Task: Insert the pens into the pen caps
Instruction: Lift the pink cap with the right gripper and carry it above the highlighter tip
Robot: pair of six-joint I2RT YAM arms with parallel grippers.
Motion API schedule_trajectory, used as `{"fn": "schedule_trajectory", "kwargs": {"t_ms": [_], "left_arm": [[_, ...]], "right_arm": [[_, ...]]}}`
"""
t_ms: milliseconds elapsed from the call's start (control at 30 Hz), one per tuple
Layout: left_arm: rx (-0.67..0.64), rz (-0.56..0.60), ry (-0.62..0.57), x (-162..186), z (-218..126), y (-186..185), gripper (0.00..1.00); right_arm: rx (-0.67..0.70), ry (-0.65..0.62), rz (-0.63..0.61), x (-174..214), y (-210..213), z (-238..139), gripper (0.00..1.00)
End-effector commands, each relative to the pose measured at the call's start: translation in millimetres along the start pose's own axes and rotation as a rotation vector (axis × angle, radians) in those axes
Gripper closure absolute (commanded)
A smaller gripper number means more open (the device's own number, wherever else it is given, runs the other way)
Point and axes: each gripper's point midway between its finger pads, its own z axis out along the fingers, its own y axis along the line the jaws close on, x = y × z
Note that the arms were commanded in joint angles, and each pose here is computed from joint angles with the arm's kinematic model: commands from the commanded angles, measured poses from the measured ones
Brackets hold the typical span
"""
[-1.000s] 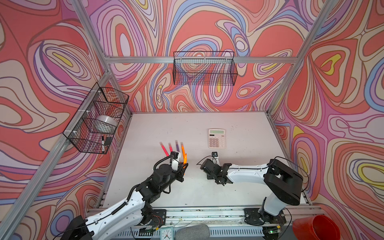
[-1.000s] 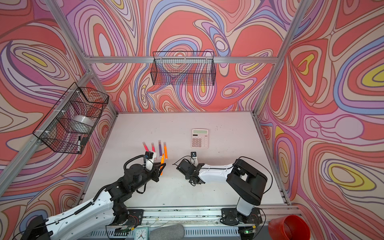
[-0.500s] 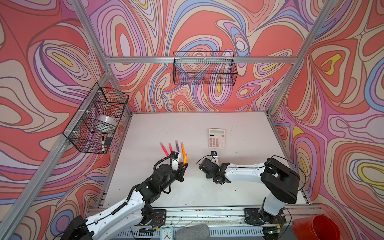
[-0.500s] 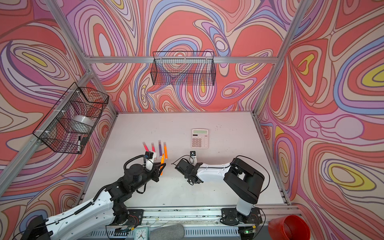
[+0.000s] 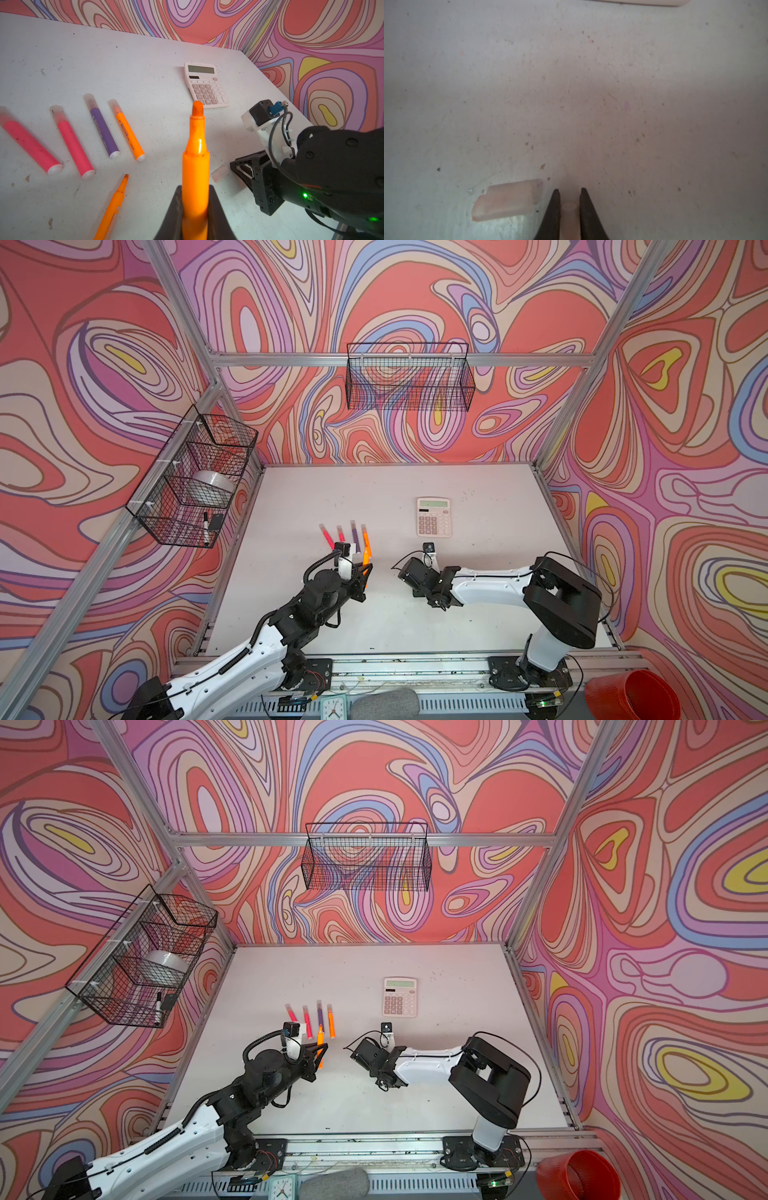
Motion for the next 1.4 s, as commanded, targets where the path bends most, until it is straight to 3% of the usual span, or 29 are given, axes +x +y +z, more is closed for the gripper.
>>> {"fn": "schedule_trajectory", "kwargs": {"t_ms": [0,133,367,600,833,1367], "left_arm": [[0.033,-0.036,0.001,-2.0,-0.7,-7.3,1.00],[0.118,-0.007,0.038,1.0,1.6,-24.4,1.00],[0.352,0.030,0.069,10.0,3.8,-63.5,1.00],[0.471,0.047,0.054,10.6,-2.8,-81.0,1.00],[0.491,0.055,0.042,7.7,-7.1,-84.8,1.00],[0.474,0.043,0.022,3.8,-6.3,-82.3,1.00]], "right_arm": [[-0.035,-0.066,0.058,-16.5,-8.3,-24.1,1.00],[-0.212,-0.228,0.149,-55.2,1.3,-66.5,1.00],[-0.670,-0.570,0.317,-115.0,20.5,-158.7,1.00],[-0.903,-0.674,0.359,-134.3,43.1,-196.4,1.00],[-1.015,-0.673,0.361,-145.8,73.0,-205.3,1.00],[-1.111,-0.642,0.369,-147.3,99.7,-208.2,1.00]]}}
